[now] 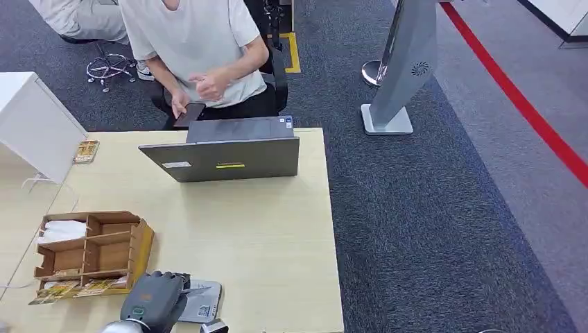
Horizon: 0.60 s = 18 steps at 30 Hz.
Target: Pass the card to the sensor for recognition and then transmit it.
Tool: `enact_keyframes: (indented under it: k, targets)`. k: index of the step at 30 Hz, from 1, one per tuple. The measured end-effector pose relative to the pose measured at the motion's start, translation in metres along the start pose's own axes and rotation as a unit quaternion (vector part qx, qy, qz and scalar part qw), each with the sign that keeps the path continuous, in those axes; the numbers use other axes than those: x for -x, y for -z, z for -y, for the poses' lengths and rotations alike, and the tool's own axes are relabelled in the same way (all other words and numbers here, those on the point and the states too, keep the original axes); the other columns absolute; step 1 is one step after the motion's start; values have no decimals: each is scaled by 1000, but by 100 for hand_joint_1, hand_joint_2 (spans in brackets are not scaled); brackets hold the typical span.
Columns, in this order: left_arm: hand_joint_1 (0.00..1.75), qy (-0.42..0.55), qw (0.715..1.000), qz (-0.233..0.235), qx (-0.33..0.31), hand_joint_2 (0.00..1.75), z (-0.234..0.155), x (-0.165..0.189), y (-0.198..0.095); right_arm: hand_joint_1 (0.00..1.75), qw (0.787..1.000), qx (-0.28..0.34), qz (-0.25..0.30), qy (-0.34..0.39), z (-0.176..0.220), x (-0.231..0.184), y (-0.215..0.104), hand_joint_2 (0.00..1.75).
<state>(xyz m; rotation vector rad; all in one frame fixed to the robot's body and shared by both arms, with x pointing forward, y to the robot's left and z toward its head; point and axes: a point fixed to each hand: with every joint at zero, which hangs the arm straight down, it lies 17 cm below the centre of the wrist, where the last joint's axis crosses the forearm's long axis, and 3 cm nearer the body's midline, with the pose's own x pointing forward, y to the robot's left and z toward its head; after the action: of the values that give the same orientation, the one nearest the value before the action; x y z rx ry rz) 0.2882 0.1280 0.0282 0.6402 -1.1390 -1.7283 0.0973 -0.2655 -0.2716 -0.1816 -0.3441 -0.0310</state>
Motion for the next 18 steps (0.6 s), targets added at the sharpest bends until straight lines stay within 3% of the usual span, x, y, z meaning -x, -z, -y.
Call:
enact_keyframes:
  k: [4, 8, 10, 13, 16, 18]
  targets:
    - [175, 5, 1000, -3, -13, 175, -5, 1, 1, 0, 1000, 0, 0, 0, 0, 0, 0, 0]
    - [175, 19, 995, 8, -96, 175, -45, 0, 5, 0, 1000, -1, 4, -1, 0, 0, 0, 0]
    - [175, 29, 983, 25, -177, 175, -91, -7, 2, 0, 1000, -3, 9, -8, -2, 3, -2, 0]
    - [175, 53, 943, 38, -325, 175, -187, -17, -22, 0, 999, -12, 13, -29, -10, 10, -6, 0]
    - [175, 55, 924, 19, -378, 175, -238, -11, -35, 0, 998, -21, 20, -57, -16, 11, -7, 0]
    - [175, 63, 920, -33, -386, 175, -265, 15, -32, 0, 998, -19, 15, -62, -17, 13, -8, 0]
